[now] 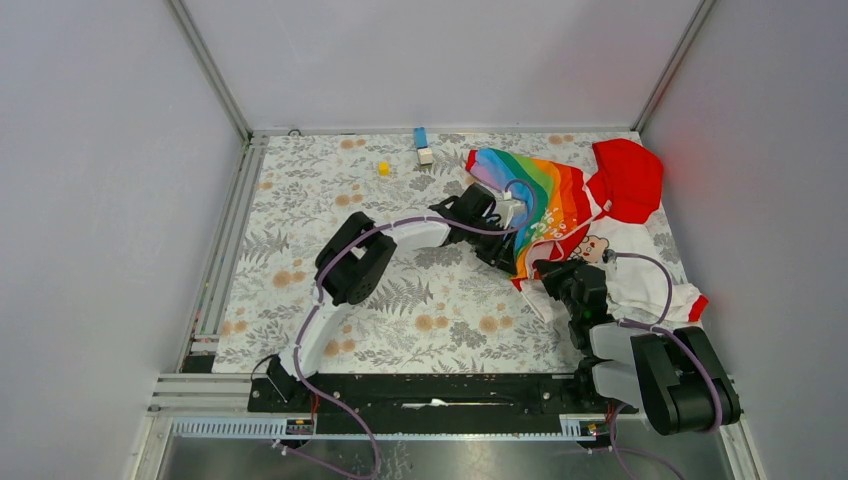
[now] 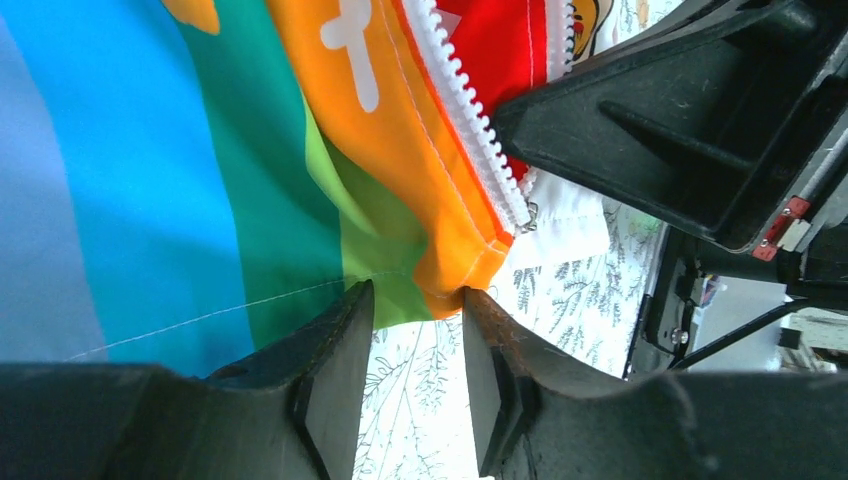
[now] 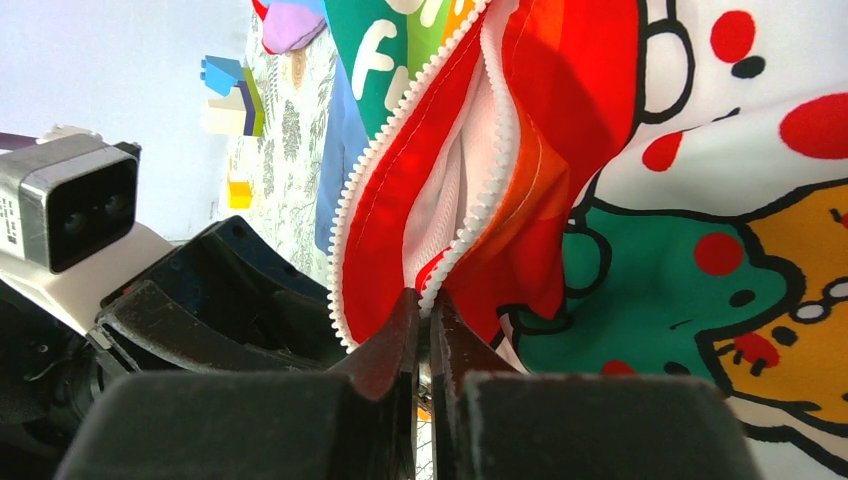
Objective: Zip up the jacket
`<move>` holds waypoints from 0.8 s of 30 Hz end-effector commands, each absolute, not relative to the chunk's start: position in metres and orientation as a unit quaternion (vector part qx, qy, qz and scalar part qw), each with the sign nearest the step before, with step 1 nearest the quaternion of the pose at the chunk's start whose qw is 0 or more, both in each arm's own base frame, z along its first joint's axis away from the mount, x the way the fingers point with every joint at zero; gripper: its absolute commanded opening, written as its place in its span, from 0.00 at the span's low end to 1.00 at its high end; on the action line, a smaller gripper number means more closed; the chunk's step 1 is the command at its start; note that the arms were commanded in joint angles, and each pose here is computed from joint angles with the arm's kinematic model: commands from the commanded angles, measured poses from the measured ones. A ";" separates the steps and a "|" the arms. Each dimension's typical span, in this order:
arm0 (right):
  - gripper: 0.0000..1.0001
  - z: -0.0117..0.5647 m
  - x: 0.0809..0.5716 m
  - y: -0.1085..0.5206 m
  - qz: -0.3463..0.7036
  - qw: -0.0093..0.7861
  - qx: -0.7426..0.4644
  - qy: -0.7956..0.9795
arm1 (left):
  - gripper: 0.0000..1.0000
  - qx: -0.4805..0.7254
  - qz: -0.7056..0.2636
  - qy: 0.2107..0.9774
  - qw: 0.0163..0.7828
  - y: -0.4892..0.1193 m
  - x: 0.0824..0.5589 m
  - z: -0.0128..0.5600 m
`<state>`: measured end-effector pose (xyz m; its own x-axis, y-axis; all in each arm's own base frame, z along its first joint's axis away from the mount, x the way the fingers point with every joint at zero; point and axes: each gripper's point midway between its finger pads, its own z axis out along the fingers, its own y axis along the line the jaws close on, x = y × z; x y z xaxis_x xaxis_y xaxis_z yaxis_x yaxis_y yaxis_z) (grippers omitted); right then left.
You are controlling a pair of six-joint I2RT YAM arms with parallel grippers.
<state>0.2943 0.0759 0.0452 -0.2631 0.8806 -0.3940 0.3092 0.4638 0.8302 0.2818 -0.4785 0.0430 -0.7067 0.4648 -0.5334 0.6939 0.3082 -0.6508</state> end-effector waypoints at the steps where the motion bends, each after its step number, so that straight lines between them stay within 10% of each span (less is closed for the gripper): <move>1: 0.00 0.063 0.303 0.076 0.330 0.476 0.400 0.711 | 0.42 0.371 -0.526 0.749 0.157 -0.494 0.276 0.098; 12: 0.00 0.063 0.303 0.076 0.331 0.475 0.399 0.711 | 0.49 0.345 -0.545 0.748 0.157 -0.505 0.274 0.098; 24: 0.00 0.063 0.305 0.079 0.337 0.466 0.403 0.712 | 0.07 0.348 -0.529 0.758 0.156 -0.511 0.272 0.086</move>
